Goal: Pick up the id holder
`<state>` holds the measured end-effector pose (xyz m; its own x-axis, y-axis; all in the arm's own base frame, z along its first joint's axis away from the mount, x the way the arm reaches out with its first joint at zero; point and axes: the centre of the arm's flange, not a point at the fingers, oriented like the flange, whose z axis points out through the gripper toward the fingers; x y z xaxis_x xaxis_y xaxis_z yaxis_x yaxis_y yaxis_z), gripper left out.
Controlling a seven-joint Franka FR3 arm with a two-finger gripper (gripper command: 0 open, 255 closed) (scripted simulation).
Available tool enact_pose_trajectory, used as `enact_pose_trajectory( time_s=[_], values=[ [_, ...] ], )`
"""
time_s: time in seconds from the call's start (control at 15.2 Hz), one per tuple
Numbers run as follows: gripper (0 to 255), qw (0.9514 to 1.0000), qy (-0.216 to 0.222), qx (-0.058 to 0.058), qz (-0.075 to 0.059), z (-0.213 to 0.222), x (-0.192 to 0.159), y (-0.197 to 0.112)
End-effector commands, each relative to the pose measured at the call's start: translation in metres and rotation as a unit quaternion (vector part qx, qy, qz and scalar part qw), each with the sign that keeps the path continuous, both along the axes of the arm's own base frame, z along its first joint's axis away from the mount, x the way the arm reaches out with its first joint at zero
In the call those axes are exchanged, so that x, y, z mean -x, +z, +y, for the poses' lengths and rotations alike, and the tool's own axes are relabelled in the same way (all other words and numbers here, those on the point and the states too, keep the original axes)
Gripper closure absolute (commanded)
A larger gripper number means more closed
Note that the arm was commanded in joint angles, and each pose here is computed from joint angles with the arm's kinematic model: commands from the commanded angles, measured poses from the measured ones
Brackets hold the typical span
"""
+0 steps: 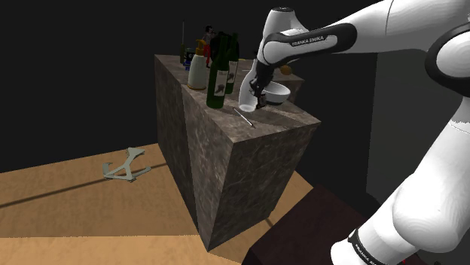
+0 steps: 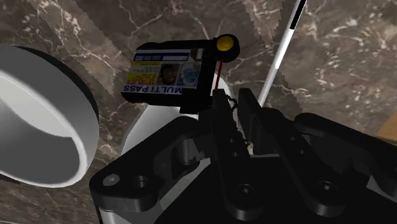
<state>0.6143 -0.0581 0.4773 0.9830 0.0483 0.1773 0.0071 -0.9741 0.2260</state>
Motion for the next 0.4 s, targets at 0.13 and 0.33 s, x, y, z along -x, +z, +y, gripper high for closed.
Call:
enact_pose_trajectory(
  time_s=[0.13,0.33],
  values=[
    [255,1.0,0.0,0.0,0.0,0.0,0.0,0.02],
    [255,1.0,0.0,0.0,0.0,0.0,0.0,0.026]
  ],
)
